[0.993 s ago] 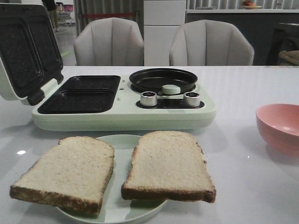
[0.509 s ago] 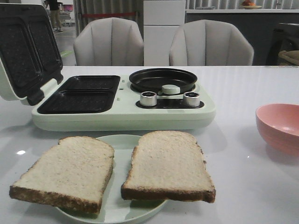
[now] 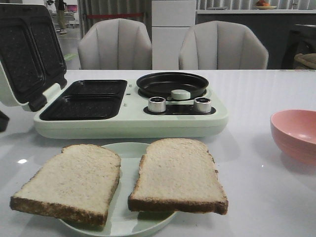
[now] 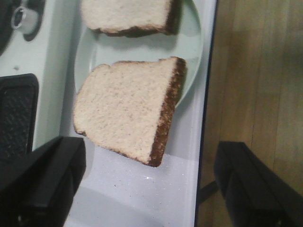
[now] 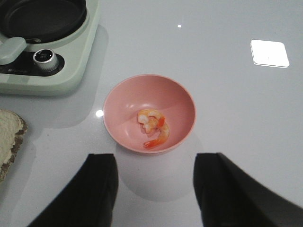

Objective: Make breakfast with bread and shrimp
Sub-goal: 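Grasp the bread slice nearest the left gripper with the left gripper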

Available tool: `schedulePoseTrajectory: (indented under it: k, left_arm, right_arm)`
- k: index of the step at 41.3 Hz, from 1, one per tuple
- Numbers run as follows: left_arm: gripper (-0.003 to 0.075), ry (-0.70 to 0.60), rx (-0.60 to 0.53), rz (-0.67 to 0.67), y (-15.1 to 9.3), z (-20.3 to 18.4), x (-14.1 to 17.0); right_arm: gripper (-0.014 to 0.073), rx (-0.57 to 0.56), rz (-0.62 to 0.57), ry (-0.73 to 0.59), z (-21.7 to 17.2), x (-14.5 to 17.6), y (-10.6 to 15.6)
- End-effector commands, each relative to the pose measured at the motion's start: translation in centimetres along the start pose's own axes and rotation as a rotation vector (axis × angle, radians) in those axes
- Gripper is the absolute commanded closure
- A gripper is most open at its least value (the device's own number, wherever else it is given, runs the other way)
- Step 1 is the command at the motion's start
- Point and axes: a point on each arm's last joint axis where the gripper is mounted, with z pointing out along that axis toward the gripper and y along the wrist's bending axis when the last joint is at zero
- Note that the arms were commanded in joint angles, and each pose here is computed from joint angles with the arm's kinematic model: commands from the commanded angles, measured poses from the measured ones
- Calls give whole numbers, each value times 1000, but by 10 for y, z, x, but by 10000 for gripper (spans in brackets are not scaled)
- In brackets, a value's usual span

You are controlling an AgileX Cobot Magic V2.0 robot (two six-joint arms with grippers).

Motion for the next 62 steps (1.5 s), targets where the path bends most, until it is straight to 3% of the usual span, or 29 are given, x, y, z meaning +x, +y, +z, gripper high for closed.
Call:
schedulePoseTrajectory:
  k: [1,8,19,32,43,51,62]
  left_arm:
    - [127,-26,-61,33,6,8,-13]
    - [132,59,-57,63,5,29,-13]
    - [224,174,-98,91,4,57,-10]
    - [225,259,-140,145,3,80,-8]
    - [270,346,-209,97,9,100,-10]
    - [350,382,-205,112,7,106,-8]
    - [584,387,-204,105,6,106,-8]
  right_arm:
    - [118,10,-4,-87,-3,-14,-1]
    - [118,10,-4,-87,-3,-14,-1]
    - [118,10,-4,-87,-3,-14,-1]
    - [118,10,-4,-87,-3,-14,-1]
    - [118,10,-4,-87,-3,-14,-1]
    - [118,10,-4,-87,-3,-14,-1]
    - [118,10,-4,-87,-3,-14,-1]
